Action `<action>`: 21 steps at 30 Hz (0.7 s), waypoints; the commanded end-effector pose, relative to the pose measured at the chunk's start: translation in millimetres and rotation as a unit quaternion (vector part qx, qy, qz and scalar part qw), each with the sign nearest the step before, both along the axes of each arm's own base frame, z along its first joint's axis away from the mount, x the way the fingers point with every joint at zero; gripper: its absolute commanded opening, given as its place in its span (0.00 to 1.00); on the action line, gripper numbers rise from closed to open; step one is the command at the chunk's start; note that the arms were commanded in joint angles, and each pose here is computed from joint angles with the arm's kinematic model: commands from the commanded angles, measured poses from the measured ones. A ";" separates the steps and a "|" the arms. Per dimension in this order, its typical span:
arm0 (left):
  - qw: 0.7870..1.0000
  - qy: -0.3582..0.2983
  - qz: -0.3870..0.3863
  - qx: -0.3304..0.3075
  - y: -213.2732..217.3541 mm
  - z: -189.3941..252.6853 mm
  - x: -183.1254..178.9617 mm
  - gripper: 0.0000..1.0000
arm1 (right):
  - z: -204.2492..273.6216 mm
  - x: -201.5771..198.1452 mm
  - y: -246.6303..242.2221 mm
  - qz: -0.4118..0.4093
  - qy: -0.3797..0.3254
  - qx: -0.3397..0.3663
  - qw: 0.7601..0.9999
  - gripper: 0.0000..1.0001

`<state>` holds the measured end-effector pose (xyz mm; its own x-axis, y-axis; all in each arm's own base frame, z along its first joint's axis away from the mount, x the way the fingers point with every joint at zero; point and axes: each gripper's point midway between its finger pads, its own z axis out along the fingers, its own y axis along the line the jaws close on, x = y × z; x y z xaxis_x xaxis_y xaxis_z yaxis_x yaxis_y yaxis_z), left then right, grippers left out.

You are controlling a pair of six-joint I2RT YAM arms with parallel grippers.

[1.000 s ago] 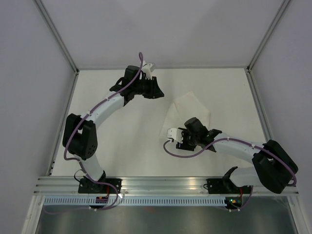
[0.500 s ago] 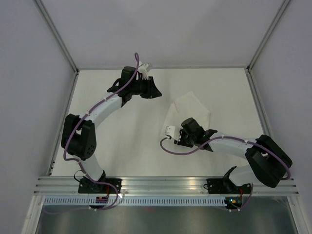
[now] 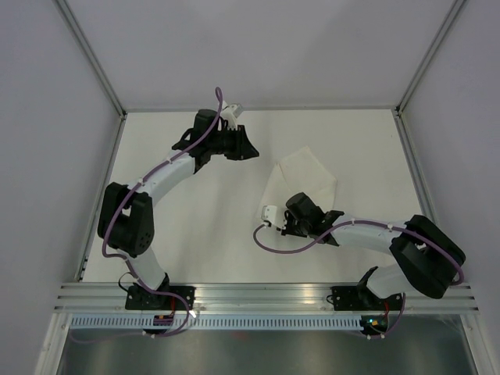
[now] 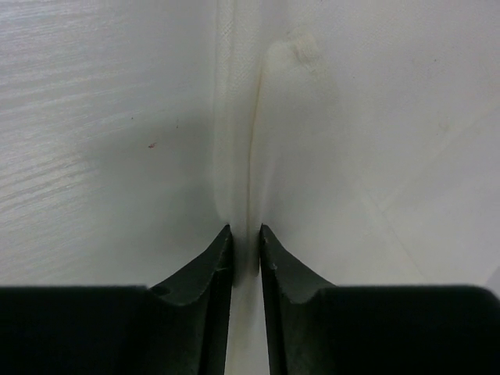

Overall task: Fold the napkin, place the utensils inside, and roll it up
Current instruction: Roll the napkin at the center of the board.

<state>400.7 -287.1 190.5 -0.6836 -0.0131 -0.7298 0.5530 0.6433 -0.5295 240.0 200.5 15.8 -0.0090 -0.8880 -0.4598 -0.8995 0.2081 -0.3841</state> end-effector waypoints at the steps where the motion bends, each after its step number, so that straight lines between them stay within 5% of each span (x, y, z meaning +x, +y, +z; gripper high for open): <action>1: 0.999 -0.013 0.023 -0.033 6.6 21.9 2.7 0.29 | -19.9 -9.1 -7.9 -0.009 0.026 -0.022 0.999 0.25; 6: 0.994 -0.013 0.088 -0.058 37.0 35.1 13.9 0.28 | -27.7 -24.9 1.9 0.026 0.083 -0.016 0.996 0.09; 12: 0.970 -0.031 0.212 -0.114 93.2 51.4 22.7 0.25 | -15.3 -30.7 13.6 0.067 0.166 0.014 0.984 0.02; 21: 0.944 -0.107 0.290 -0.114 131.5 66.2 -3.6 0.25 | 14.4 -55.0 13.3 0.126 0.375 0.099 0.913 0.01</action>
